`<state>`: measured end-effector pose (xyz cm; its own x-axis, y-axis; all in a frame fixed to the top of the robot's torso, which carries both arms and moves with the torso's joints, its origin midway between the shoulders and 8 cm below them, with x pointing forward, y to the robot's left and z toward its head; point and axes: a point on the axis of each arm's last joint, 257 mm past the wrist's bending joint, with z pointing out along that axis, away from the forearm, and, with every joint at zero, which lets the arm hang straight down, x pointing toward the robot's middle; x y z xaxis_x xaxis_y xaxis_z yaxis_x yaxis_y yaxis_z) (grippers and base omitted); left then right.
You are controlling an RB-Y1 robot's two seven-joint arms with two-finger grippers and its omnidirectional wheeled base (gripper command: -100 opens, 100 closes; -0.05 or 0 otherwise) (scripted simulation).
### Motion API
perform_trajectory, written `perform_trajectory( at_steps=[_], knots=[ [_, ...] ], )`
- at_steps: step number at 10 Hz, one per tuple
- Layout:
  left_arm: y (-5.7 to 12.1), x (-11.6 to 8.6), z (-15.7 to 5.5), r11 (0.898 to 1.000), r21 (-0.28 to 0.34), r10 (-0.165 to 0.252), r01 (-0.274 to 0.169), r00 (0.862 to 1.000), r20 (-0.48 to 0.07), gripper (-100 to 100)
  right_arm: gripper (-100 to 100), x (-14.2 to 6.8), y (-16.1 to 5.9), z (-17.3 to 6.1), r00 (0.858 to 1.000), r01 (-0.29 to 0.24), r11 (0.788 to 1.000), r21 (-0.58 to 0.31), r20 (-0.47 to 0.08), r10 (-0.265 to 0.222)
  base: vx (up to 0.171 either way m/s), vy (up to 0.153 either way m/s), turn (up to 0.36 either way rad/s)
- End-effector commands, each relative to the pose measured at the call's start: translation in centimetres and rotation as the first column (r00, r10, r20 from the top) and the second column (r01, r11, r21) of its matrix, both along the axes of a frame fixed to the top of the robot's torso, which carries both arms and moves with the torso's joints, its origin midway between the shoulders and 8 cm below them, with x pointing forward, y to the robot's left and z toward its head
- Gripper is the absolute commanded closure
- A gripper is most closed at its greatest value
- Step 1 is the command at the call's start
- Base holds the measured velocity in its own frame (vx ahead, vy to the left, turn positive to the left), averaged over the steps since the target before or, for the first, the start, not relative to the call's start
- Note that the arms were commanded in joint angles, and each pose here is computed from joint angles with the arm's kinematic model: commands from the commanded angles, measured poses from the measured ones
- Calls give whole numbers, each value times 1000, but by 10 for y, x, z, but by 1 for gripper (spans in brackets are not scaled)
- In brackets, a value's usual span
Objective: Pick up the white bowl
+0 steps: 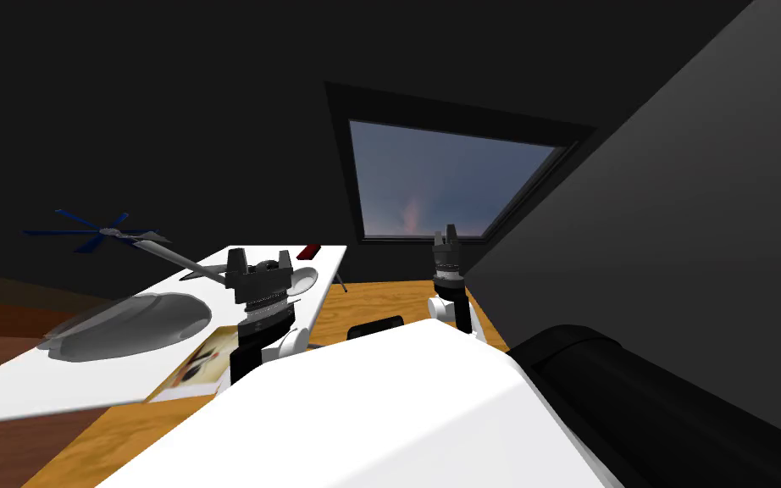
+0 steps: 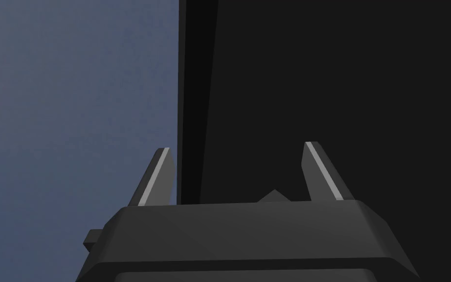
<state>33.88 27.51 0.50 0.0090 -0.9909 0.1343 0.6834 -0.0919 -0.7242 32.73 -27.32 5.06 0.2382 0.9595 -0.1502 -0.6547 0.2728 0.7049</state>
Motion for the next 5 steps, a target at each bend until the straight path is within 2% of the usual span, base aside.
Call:
perform_trajectory(
  at_steps=[1,2,5],
  knots=[
    [-3,3,-4,999,24,-23,23,1000,-19,-100,0,0,0,0,1000,0,1000,0,0,0,3,-66,-84],
    [-3,5,-6,999,31,-31,32,999,-32,-100,0,0,0,0,1000,0,1000,0,0,0,4,-114,-91],
    [4,17,-26,997,43,-52,58,992,-117,-100,0,0,0,0,1000,0,1000,0,0,0,-1,-179,-147]
  ],
)
